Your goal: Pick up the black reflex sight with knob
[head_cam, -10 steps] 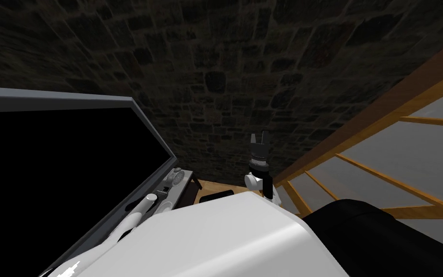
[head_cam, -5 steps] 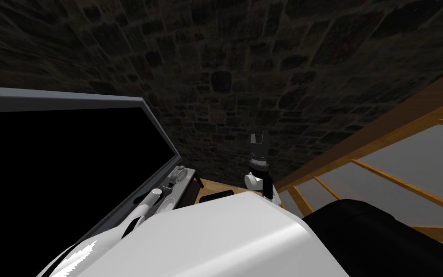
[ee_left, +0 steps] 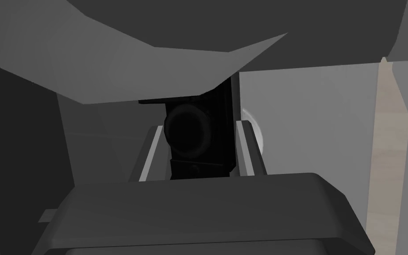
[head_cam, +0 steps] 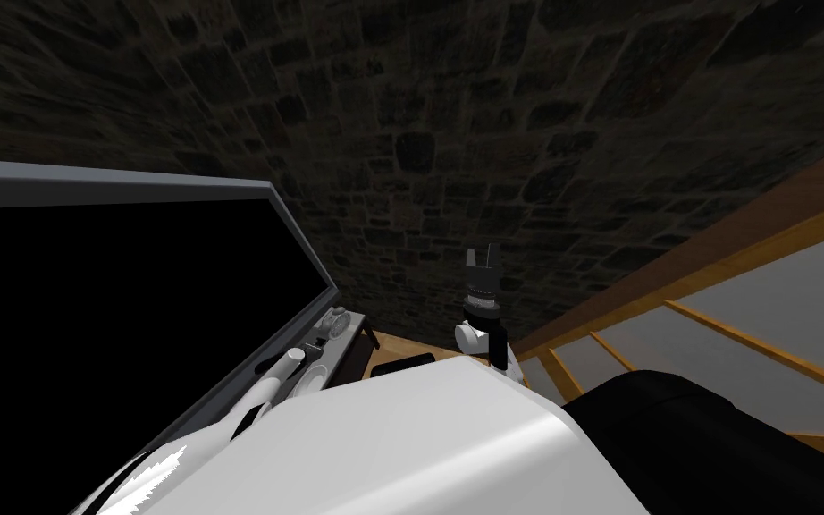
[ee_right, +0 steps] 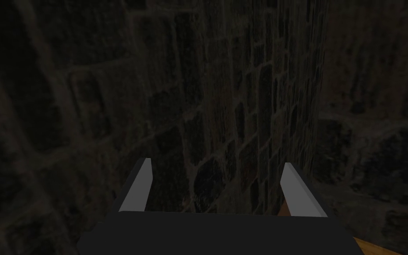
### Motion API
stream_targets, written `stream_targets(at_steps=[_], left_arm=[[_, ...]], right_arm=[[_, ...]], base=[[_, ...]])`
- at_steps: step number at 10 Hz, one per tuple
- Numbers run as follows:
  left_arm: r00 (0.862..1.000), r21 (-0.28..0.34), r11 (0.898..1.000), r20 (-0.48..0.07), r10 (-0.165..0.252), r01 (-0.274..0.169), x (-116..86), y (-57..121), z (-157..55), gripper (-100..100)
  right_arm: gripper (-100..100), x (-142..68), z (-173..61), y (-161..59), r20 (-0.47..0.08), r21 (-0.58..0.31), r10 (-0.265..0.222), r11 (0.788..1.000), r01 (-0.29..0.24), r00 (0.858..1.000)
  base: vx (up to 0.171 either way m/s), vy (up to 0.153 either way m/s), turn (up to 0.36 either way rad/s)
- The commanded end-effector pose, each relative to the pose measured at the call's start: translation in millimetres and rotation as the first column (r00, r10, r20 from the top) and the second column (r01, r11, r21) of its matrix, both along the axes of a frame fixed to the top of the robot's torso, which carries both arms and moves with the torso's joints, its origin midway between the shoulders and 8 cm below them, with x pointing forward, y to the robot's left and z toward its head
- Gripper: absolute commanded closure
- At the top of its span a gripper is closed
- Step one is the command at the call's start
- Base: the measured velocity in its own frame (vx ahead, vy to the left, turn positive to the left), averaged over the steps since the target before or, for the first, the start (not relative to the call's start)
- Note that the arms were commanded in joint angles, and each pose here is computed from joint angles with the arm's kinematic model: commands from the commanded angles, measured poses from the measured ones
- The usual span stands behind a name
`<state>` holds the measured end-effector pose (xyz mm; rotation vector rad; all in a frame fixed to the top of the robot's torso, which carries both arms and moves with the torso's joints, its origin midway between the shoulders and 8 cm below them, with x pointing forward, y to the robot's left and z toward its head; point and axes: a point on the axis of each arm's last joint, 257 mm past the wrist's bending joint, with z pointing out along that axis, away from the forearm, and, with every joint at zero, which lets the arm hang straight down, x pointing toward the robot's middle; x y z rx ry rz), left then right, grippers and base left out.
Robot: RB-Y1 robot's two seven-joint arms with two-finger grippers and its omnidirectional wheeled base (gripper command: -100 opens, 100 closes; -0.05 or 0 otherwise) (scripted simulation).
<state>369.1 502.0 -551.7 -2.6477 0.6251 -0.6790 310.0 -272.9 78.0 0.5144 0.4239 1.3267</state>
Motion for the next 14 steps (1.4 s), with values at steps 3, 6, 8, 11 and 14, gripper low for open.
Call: stream_targets(at_steps=[3,6,8,11,14], left_arm=[[0.998,-0.019,0.998,0.011,-0.055,0.056,32.1,-35.4,3.6,100],[0.995,-0.004,0.995,0.001,-0.104,0.104,45.4,-50.7,5.3,100],[0.992,-0.029,0.991,-0.012,-0.129,0.129,48.4,-70.2,-0.4,100],[0.99,-0.001,0.99,0.002,-0.141,0.141,59.9,-67.5,8.5,100],[0.984,0.003,0.984,0.003,-0.178,0.178,73.9,-84.0,12.3,100]], right_arm=[[0,0.0,0.0,-0.1,0.0,0.0,0.0,1.0,0.0,1.0],[0,0.0,0.0,0.0,0.0,0.0,0.0,1.0,0.0,1.0],[0,0.0,0.0,0.0,0.0,0.0,0.0,1.0,0.0,1.0],[0,0.0,0.0,0.0,0.0,0.0,0.0,1.0,0.0,1.0],[0,0.0,0.0,0.0,0.0,0.0,0.0,1.0,0.0,1.0]], base=[[0.004,0.012,0.265],[0.003,0.006,0.108],[0.006,0.009,0.196],[-0.002,0.001,-0.017],[0.003,0.005,0.142]])
